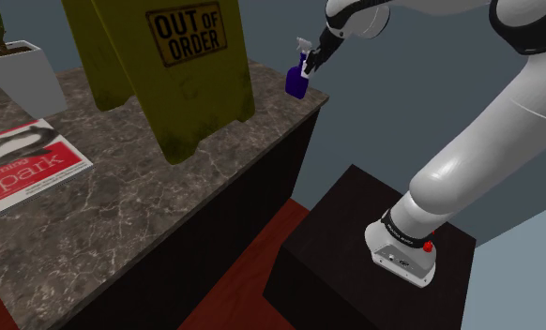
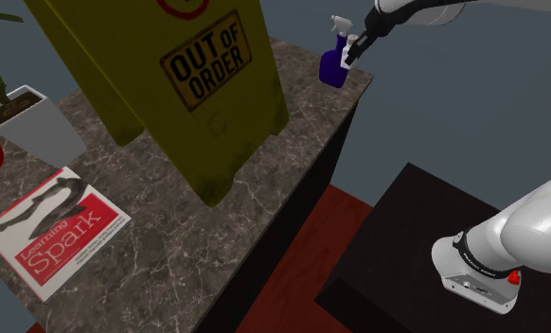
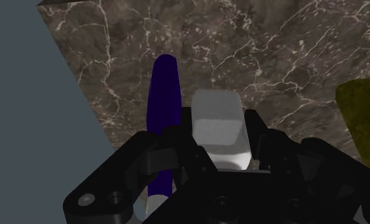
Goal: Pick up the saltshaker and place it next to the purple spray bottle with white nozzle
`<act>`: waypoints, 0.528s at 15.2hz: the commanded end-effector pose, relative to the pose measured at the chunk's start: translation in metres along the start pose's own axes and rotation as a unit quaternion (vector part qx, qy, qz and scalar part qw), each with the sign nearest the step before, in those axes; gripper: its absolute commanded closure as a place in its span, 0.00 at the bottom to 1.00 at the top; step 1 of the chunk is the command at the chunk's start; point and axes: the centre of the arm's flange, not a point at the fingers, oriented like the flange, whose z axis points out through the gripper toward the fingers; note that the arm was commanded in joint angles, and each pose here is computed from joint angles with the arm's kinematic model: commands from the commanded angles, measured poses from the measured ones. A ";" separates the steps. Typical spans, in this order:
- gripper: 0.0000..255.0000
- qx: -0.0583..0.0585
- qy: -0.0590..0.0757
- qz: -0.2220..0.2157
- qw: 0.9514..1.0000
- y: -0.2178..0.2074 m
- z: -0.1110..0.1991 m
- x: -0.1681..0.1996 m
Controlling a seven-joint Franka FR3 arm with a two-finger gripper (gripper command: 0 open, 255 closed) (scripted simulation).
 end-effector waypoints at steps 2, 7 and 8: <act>1.00 0.000 0.000 0.000 1.000 0.000 0.015 -0.006; 1.00 0.000 0.000 0.000 1.000 0.001 0.040 -0.015; 1.00 0.000 0.000 0.000 1.000 0.001 0.045 -0.017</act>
